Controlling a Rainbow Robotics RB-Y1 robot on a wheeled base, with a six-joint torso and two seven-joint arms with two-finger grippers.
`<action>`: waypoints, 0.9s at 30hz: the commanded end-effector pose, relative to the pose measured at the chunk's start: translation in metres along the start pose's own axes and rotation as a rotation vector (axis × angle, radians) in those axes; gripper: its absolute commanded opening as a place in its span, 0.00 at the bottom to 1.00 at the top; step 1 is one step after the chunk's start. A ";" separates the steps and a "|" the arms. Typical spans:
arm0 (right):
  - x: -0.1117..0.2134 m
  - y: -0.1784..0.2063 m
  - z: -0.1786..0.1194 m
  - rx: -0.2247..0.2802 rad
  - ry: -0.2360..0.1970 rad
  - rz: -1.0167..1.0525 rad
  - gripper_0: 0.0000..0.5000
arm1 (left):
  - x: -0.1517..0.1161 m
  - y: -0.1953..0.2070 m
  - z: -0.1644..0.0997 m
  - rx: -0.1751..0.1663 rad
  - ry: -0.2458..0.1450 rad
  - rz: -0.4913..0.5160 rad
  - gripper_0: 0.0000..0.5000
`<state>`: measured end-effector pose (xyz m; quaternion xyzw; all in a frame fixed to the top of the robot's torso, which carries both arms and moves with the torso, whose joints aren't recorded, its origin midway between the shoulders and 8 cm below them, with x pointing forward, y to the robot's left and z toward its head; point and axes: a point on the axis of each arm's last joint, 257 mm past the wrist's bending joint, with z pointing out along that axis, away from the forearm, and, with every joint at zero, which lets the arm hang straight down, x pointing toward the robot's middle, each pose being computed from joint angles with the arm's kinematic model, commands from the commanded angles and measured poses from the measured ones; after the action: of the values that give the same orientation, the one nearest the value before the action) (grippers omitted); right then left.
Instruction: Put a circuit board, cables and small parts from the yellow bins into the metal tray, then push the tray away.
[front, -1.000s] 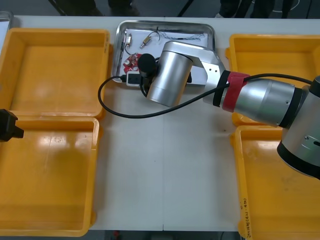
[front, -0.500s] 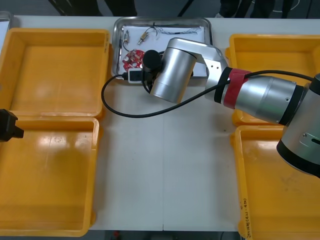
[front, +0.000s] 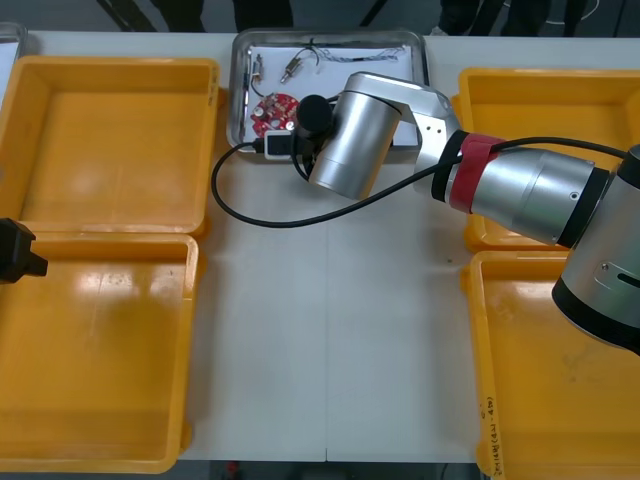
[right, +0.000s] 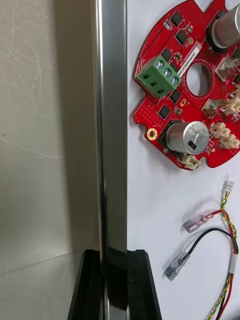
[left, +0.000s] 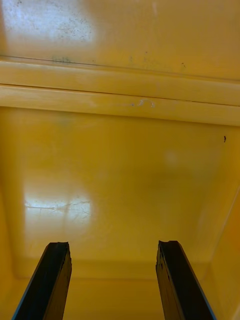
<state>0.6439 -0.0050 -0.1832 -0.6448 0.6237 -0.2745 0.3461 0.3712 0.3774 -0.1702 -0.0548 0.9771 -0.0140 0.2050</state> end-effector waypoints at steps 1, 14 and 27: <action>-0.027 -0.029 -0.014 0.055 -0.035 -0.057 0.00 | -0.005 0.016 -0.017 -0.049 -0.032 0.089 1.00; -0.026 -0.026 -0.025 -0.015 -0.019 0.021 1.00 | -0.005 0.016 -0.017 -0.049 -0.032 0.089 1.00; -0.016 0.004 -0.085 -0.226 0.041 0.251 1.00 | -0.005 0.016 -0.017 -0.049 -0.032 0.089 1.00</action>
<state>0.5870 -0.0176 -0.1567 -0.6028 0.7216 -0.2137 0.2652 0.3712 0.3774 -0.1701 -0.0548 0.9771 -0.0140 0.2050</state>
